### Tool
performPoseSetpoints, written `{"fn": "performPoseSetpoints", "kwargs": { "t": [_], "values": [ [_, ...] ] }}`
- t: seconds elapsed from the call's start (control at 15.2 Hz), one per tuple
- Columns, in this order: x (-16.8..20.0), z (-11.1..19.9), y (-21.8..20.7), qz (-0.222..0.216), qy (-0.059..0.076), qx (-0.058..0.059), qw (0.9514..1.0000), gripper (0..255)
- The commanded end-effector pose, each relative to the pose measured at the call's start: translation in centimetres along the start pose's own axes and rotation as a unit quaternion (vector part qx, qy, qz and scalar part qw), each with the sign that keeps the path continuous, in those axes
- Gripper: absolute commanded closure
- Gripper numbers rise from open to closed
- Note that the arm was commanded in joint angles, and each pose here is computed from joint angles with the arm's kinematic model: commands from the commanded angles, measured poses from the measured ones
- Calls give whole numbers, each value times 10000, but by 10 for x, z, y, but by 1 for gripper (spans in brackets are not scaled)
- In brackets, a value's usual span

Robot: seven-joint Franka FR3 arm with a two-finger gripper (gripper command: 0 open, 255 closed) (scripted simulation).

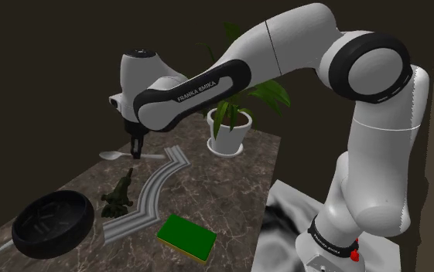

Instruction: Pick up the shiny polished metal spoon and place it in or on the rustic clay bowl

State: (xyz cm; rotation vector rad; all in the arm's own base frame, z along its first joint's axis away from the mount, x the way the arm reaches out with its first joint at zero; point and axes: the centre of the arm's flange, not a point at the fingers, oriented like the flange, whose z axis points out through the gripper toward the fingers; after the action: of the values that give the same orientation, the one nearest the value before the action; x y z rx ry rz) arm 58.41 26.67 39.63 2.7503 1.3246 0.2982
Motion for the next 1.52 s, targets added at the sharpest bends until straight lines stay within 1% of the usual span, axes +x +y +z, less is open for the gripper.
{"fn": "performPoseSetpoints", "kwargs": {
  "t": [0.0,1.25,1.45],
  "values": [
    [2,-10,1,0,-1,1,10000,255],
    [16,-106,16,0,-1,1,10000,255],
    [37,-110,-17,0,-1,1,10000,255]
  ]
}}
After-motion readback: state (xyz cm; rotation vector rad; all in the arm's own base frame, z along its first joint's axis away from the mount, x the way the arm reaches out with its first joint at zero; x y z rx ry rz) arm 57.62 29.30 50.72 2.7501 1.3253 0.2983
